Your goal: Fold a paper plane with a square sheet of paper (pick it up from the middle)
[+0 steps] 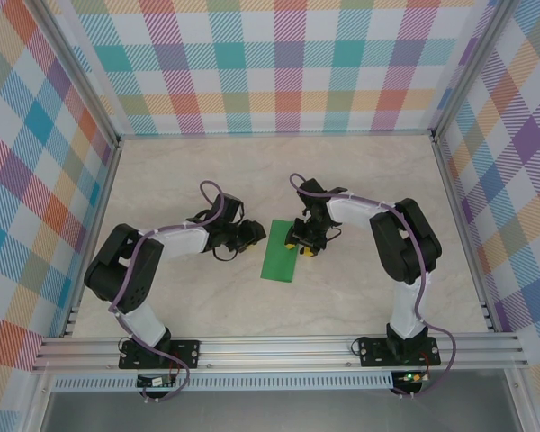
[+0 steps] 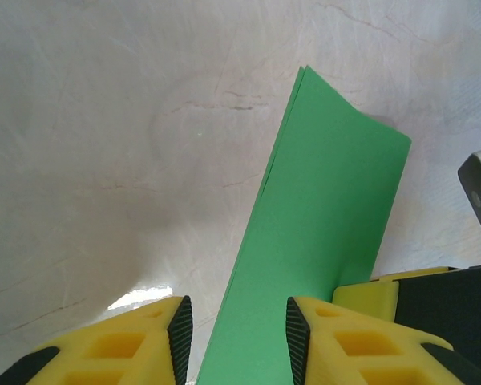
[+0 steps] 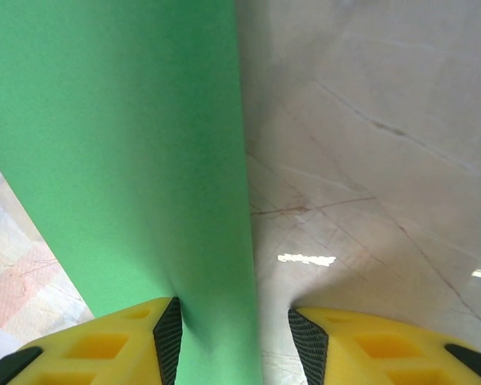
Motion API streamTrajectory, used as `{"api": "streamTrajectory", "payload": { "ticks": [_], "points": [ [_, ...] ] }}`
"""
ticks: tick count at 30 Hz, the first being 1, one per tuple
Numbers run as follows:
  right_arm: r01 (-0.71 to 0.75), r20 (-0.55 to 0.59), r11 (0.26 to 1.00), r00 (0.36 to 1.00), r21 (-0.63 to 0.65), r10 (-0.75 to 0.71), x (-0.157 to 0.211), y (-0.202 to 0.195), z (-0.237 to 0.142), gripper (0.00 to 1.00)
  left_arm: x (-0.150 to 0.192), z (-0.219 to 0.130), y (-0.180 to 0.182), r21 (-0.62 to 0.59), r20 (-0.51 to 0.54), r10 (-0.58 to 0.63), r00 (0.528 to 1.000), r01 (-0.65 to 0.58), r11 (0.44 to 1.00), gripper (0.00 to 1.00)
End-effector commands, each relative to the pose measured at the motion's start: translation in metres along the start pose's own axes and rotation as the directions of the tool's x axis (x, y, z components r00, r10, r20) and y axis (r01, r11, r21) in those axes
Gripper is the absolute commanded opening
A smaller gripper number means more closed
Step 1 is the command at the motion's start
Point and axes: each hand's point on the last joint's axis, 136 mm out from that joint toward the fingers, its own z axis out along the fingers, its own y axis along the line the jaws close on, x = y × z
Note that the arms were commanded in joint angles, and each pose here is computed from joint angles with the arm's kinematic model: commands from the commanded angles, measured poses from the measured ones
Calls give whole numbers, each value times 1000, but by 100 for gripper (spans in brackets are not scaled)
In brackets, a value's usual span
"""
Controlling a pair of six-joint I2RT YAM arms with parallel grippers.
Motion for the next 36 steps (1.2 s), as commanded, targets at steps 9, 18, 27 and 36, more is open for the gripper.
{"api": "streamTrajectory", "payload": {
  "ticks": [9,18,27,36],
  "points": [
    [-56,-33,952,997,300,69,6,-86,54,47,13,15,-23,77,-63,33,997,-28,997,30],
    [-23,-46,953,998,302,39,6,-87,57,49,9,18,-20,45,-53,34,998,-31,998,25],
    [-6,-57,950,998,312,25,7,-91,60,48,9,20,-18,42,-58,32,998,-30,999,23],
    [-26,-57,949,997,314,46,6,-91,63,49,13,23,-24,78,-83,35,996,-28,997,22]
  ]
}}
